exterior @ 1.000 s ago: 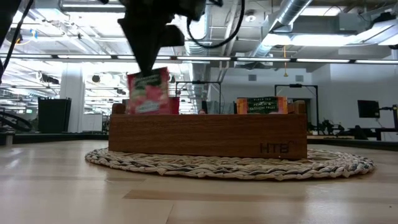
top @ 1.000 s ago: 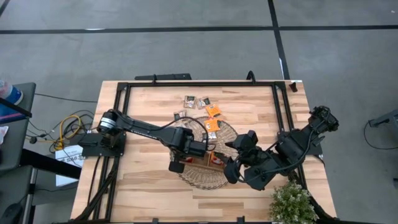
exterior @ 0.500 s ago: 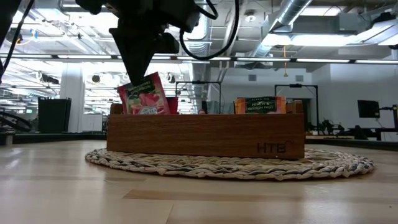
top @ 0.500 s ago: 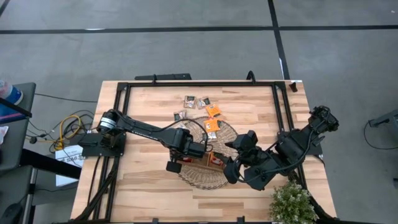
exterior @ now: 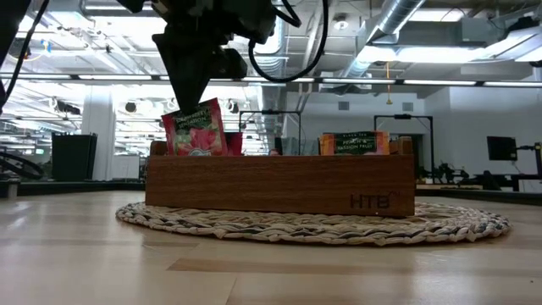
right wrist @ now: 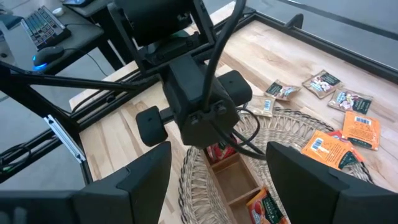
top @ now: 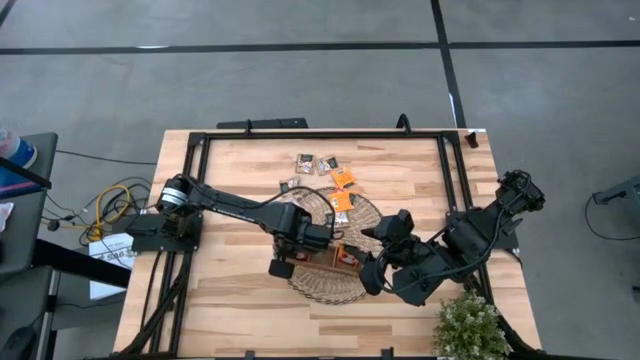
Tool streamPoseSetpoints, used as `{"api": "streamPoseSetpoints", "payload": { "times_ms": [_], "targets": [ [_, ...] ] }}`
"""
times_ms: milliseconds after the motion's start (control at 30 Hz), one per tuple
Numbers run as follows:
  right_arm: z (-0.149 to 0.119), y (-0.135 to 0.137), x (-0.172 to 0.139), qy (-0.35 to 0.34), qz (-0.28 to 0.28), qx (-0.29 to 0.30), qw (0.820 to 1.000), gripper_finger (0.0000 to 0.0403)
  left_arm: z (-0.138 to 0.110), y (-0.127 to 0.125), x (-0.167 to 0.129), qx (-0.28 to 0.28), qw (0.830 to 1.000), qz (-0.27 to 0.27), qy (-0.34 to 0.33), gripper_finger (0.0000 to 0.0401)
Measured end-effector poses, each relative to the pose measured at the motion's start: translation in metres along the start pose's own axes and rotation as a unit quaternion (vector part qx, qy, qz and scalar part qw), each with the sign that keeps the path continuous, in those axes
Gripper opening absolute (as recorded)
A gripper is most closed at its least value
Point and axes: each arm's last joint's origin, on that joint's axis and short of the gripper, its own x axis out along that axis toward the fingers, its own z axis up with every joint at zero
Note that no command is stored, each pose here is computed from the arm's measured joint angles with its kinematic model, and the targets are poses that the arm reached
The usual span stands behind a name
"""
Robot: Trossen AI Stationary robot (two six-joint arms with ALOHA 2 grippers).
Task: Pick & Place Tea
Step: Put the red tea bag into the left section of the wooden organizer, then put the brown tea bag into the middle section of the wooden organizer
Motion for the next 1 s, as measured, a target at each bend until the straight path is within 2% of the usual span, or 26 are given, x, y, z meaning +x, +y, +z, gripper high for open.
{"api": "streamPoseSetpoints", "payload": {
  "times_ms": [467, 833, 1000],
  "targets": [
    [-0.0002, -0.0003, 0.0000, 0.001, -0.001, -0.002, 1.000, 0.0255, -0.0004, 0.0014, -0.0002, -0.002, 1.000, 0.001, 0.002, 0.0004],
    [-0.0001, -0.0004, 0.0000, 0.000, -0.002, -0.014, 1.000, 0.0255, -0.0030, 0.0031, -0.0004, 0.003, 0.999, 0.031, 0.016, 0.0109],
    [-0.0006, -0.0013, 0.0001, 0.002, -0.006, -0.020, 1.000, 0.0255, -0.0091, 0.0047, -0.0028, -0.001, 0.997, 0.061, 0.041, 0.0129]
  ]
}}
